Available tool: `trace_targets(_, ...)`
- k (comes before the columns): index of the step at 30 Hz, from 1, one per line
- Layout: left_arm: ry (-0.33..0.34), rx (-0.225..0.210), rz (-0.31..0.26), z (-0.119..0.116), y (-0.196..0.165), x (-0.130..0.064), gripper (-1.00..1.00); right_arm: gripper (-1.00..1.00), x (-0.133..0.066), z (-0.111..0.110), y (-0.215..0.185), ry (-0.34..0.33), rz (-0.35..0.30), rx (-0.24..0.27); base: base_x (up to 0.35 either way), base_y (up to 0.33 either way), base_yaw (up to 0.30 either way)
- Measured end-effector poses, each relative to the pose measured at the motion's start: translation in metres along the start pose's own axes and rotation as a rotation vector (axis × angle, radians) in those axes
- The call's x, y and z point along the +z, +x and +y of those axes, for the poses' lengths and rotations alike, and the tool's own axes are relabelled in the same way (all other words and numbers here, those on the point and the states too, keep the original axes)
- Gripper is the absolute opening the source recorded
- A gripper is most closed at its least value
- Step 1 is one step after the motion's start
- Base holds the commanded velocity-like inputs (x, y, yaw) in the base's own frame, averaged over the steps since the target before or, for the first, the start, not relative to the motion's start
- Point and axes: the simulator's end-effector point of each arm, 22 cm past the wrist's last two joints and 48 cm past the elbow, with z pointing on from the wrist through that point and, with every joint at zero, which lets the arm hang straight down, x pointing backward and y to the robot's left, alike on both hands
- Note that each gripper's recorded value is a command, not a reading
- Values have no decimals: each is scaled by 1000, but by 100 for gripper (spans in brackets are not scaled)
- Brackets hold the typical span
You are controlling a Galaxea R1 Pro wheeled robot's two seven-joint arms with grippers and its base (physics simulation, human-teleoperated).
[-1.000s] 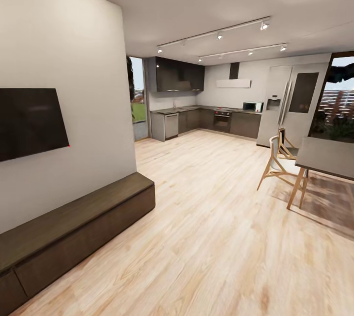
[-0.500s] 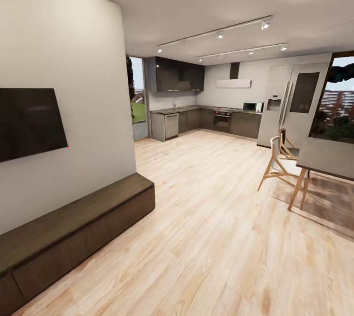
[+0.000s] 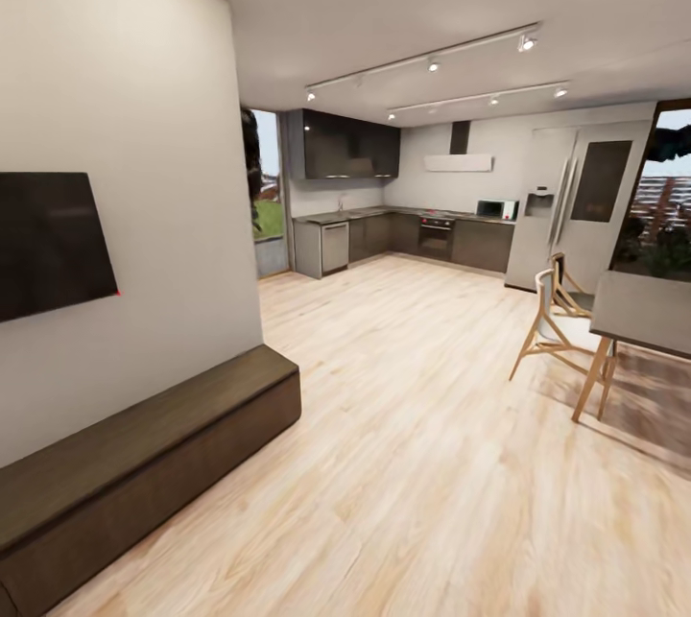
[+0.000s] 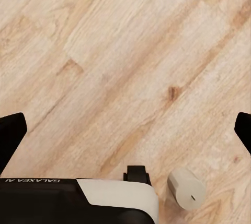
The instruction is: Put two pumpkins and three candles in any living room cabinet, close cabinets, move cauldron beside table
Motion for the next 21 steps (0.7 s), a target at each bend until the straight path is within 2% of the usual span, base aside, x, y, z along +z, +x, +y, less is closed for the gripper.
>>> trace_targets(21,0,0,0,0,0,0,100,100,0,0,0,0,0,0,262,0,0)
